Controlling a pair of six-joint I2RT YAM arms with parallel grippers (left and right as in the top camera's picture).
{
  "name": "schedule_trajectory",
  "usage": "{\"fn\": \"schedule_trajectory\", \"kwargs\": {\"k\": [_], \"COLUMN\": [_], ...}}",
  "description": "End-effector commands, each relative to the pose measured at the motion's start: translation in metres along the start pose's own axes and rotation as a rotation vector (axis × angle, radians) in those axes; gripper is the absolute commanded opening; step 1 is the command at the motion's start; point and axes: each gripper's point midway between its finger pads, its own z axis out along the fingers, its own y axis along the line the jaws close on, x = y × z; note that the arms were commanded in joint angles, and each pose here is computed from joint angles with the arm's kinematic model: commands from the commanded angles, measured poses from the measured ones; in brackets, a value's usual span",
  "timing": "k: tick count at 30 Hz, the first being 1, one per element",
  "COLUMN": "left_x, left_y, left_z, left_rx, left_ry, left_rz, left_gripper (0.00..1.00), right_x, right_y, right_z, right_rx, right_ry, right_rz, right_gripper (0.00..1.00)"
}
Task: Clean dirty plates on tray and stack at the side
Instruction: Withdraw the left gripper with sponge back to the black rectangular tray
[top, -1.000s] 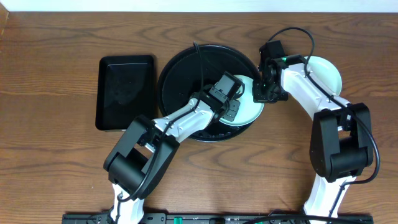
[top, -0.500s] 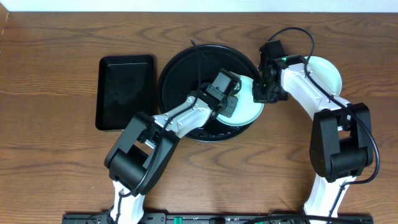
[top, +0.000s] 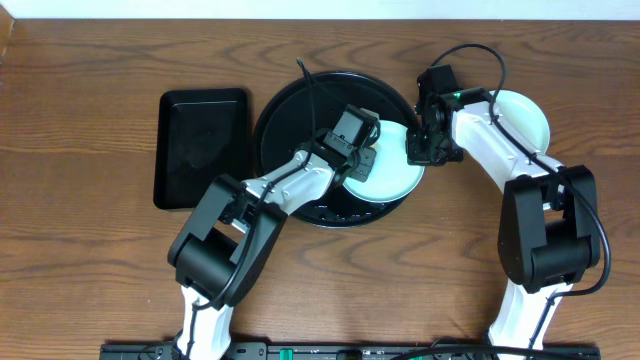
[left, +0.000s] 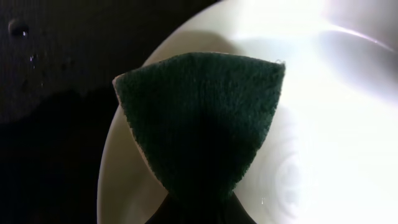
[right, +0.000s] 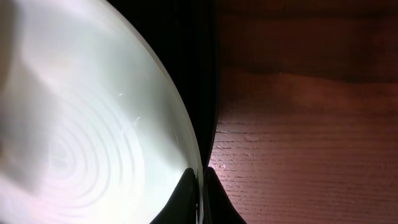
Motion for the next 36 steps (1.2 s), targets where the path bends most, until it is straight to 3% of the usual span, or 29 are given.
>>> {"fn": "schedule_trajectory", "kwargs": {"k": [1, 10, 16, 19, 23, 29, 36], "left_x": [0.023, -0.056, -0.125, -0.140, -0.132, -0.079, -0.020], "left_y": [0.010, 0.013, 0.030, 0.049, 0.091, 0.173, 0.219], "left_z": [0.022, -0.010, -0.104, -0.153, -0.203, -0.231, -0.226], "left_rx": [-0.025, -0.014, -0.026, -0.047, -0.117, -0.233, -0.100], "left_ry": [0.047, -0.198, -0.423, -0.481, -0.472, -0.328, -0.158], "left_rz": [0.068, 0.092, 0.040, -0.010, -0.078, -0.304, -0.517], "left_gripper": [0.08, 0.08, 0.08, 0.08, 0.08, 0.08, 0.08], "right_x": [0.008, 0.007, 0.005, 0.001, -0.018, -0.075, -0.098], "right_y": [-0.012, -0.011, -0.009, -0.008, -0.001, 0.024, 0.036], "right_z": [0.004, 0.004, 0.005, 0.004, -0.019, -0.118, -0.241], "right_rx": [0.069, 0.067, 0.064, 0.060, 0.040, 0.003, 0.279], "right_ry": [0.015, 0.011, 0.000, -0.016, -0.092, -0.375, -0.722], "right_rz": [-0.003, -0.003, -0.008, -0.008, -0.020, -0.108, -0.233], "right_gripper": [0.01, 0.01, 0.01, 0.01, 0.01, 0.01, 0.01]}}
